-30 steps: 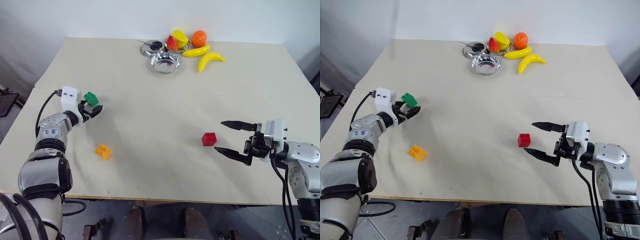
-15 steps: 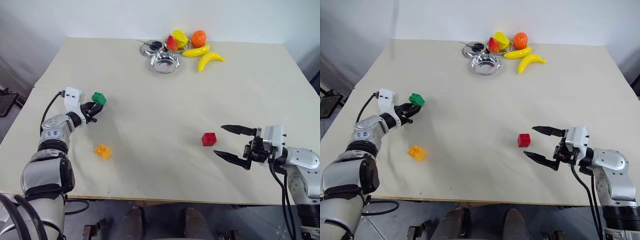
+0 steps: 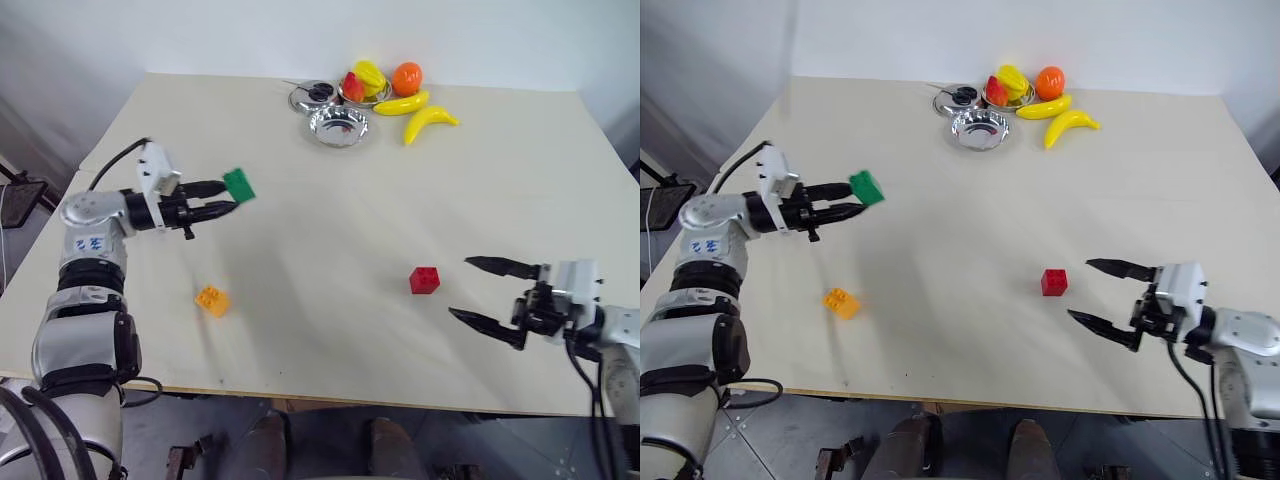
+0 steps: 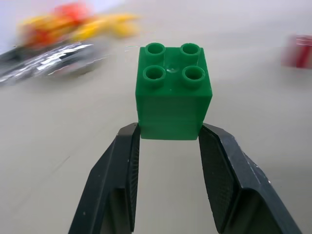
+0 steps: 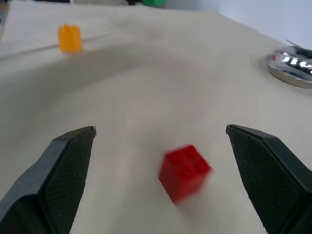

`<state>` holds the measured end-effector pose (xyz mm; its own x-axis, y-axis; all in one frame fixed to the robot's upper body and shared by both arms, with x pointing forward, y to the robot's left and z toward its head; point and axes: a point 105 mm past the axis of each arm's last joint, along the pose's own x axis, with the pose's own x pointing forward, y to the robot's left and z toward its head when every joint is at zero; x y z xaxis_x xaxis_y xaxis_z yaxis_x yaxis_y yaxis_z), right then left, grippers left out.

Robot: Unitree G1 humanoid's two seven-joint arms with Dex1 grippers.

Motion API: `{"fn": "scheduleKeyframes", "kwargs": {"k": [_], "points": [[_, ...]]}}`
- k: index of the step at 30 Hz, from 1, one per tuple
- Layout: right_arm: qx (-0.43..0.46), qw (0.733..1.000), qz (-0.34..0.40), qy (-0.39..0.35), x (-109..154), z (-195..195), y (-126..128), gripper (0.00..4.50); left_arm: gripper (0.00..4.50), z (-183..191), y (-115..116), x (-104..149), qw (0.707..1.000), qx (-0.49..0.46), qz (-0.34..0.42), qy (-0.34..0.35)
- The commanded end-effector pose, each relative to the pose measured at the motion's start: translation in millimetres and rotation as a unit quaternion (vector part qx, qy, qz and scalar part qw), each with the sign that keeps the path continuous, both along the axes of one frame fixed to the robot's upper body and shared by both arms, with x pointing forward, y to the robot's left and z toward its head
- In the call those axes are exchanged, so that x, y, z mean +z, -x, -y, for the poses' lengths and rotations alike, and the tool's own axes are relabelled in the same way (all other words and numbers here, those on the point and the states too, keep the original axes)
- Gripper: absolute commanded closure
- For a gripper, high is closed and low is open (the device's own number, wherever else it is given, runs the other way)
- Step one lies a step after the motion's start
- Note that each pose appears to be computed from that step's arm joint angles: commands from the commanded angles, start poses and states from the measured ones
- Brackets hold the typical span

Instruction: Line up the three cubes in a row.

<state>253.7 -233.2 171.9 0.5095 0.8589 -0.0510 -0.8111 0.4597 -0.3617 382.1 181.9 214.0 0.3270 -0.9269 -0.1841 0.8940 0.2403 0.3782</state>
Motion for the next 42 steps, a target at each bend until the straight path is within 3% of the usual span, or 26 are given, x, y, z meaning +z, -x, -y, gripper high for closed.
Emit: {"fn": "scheduleKeyframes", "kwargs": {"k": [1,7,12,27,38,42], "points": [[-0.009,1.000,0.011,0.010,14,11,7,0.00,3.06,43,12,-2,0.994,-0.093,-0.007,-0.052],[-0.035,0.999,0.006,0.024,20,27,14,0.00,3.06,118,24,-25,0.984,-0.137,-0.074,-0.086],[-0.056,0.998,-0.002,0.033,20,42,25,0.00,3.06,154,26,-53,0.980,-0.124,-0.101,-0.117],[-0.065,0.997,-0.018,0.031,10,38,38,0.00,3.06,157,17,-90,0.977,-0.093,-0.098,-0.167],[-0.055,0.998,-0.017,0.028,9,30,34,0.00,3.06,159,15,-94,0.976,-0.097,-0.091,-0.171],[-0.047,0.998,-0.023,0.024,8,27,33,0.00,1.76,163,17,-76,0.981,-0.118,-0.078,-0.135]]}}
